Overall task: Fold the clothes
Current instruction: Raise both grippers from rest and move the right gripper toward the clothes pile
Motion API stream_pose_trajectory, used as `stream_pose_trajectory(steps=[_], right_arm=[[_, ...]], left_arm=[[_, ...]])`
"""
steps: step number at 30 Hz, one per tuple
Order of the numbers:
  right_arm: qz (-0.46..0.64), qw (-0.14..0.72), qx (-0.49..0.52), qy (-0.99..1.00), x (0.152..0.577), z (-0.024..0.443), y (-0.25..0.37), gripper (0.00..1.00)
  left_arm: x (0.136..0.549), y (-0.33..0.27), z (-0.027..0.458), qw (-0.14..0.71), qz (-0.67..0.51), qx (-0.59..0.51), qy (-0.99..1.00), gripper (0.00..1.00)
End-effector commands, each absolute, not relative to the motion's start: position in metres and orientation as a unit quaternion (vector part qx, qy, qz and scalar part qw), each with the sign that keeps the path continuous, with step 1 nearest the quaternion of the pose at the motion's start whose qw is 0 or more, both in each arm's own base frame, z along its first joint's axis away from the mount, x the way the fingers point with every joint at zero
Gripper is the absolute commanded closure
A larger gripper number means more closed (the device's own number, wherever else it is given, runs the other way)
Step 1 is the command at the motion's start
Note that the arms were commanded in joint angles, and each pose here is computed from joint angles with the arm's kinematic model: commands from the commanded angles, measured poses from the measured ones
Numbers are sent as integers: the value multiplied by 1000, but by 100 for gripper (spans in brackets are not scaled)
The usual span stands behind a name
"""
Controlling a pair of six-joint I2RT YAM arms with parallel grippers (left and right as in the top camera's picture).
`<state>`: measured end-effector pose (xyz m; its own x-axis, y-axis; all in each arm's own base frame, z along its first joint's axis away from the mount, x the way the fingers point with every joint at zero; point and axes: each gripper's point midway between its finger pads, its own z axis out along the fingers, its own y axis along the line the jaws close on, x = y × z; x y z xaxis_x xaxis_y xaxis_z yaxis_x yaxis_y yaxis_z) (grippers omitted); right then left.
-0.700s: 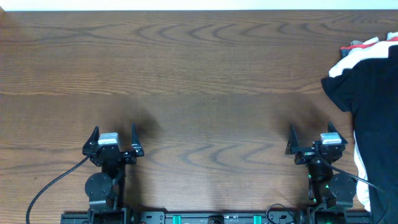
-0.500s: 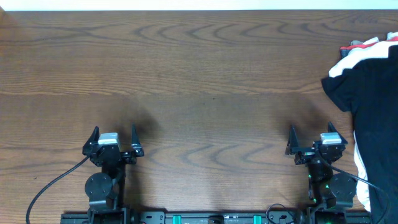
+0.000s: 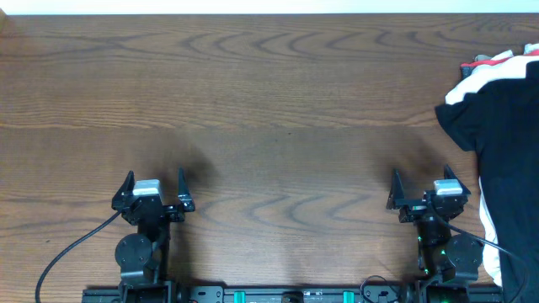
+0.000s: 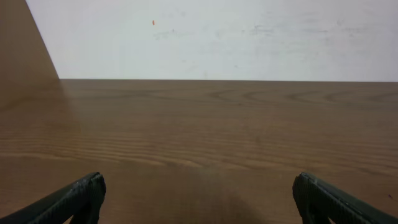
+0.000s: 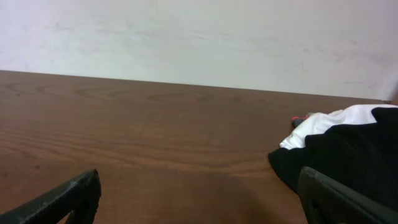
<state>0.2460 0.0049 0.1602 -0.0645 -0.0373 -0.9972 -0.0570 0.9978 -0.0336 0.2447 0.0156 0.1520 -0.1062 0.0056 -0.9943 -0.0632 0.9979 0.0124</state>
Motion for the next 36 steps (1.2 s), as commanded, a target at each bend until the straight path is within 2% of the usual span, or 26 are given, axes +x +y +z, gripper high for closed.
stream_pose_trajectory(steps=[1,36], right_arm=[[2,682,-39,731,246,158,6,1],[2,682,-39,731,246,158,6,1]], left_arm=[[243,19,135,647,33,-23,761,2],[243,19,135,647,33,-23,761,2]])
